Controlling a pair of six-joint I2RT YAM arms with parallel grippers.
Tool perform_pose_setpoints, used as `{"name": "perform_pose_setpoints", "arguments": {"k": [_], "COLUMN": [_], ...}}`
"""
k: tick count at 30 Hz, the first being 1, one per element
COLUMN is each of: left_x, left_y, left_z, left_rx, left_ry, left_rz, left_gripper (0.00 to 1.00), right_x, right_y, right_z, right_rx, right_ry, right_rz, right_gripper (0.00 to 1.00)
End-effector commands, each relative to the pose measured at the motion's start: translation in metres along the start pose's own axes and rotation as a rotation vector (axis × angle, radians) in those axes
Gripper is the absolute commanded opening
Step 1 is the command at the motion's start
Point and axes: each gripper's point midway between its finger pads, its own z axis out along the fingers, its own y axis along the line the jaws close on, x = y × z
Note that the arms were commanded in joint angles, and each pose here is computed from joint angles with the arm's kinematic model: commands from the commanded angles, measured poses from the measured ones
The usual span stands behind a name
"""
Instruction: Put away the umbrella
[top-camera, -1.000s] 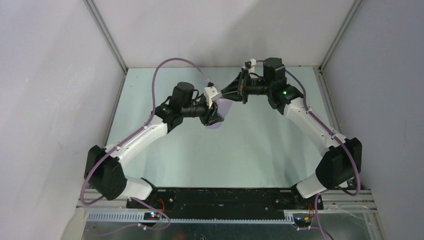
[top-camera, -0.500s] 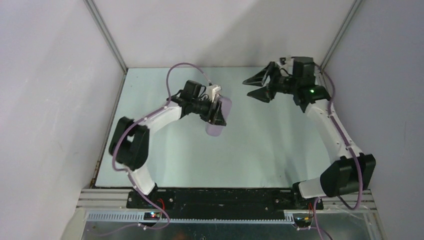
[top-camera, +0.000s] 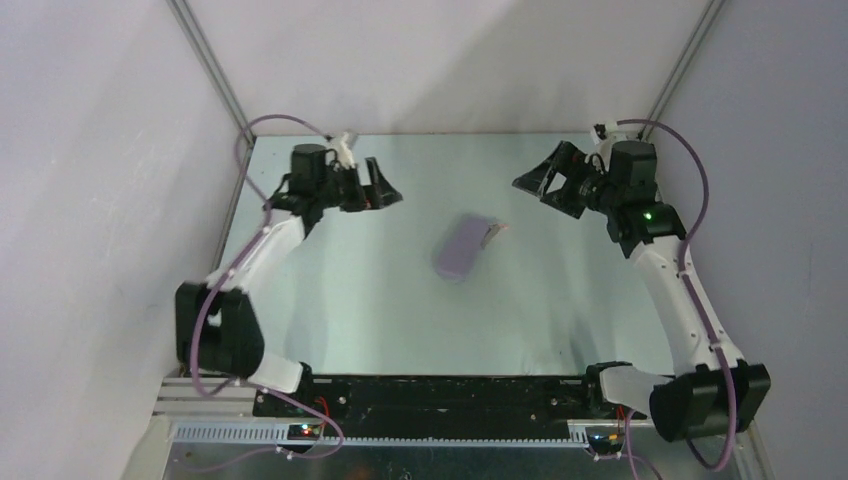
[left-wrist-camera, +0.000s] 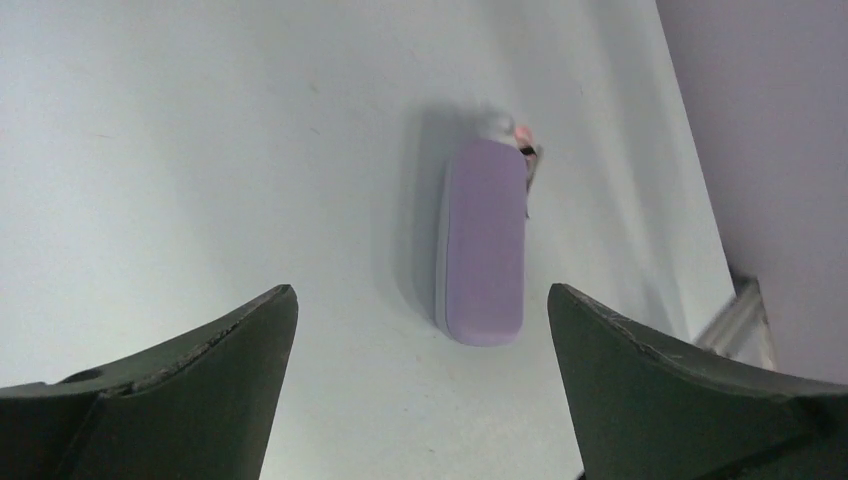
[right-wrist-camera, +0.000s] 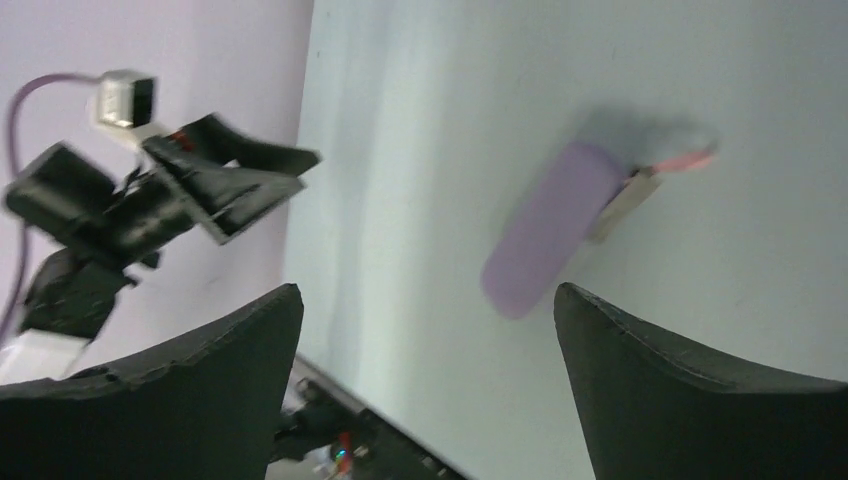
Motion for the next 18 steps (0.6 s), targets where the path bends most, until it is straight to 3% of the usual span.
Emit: {"name": "perform_pose_setpoints", "arguments": {"k": [1, 5, 7, 9, 12, 18], "left_x": [-0.051, -0.074, -0.076, -0.064, -0.037, -0.007], "left_y": [0.018, 0.029, 0.046, 0.067, 0.091, 0.126], "left_z": [-0.064, -0.126, -0.147, -0.154, -0.154, -0.178], "left_rx": [-0.212, -0.410, -0.544, -0.663, -0.760, -0.927], "left_ry": [-0.301, -0.573, -0.623, -0.589, -0.519, -0.625], "left_rz": [0.043, 0.128, 0.101, 0.050, 0.039, 0.144], "left_gripper": [1.00, 1.00, 1.00, 0.99, 1.00, 0.99], "right_x": [-0.054, -0.072, -0.071, -0.070, -0.055, -0.040], "right_y": [0.016, -0.022, -0.037, -0.059, -0.125, -0.185], "right_z": [-0.025, -0.034, -0.034, -0.028, -0.021, -0.024], "right_rx": [0.026, 0.208, 0.242, 0.286, 0.418, 0.521], "right_ry": [-0.299, -0.421, -0.441, -0.470, -0.499, -0.561], "right_rz": [-0.306, -0.243, -0.394, -0.518, -0.463, -0.584], "right_gripper": [0.99, 0.99, 0.99, 0.99, 0.97, 0.98]}}
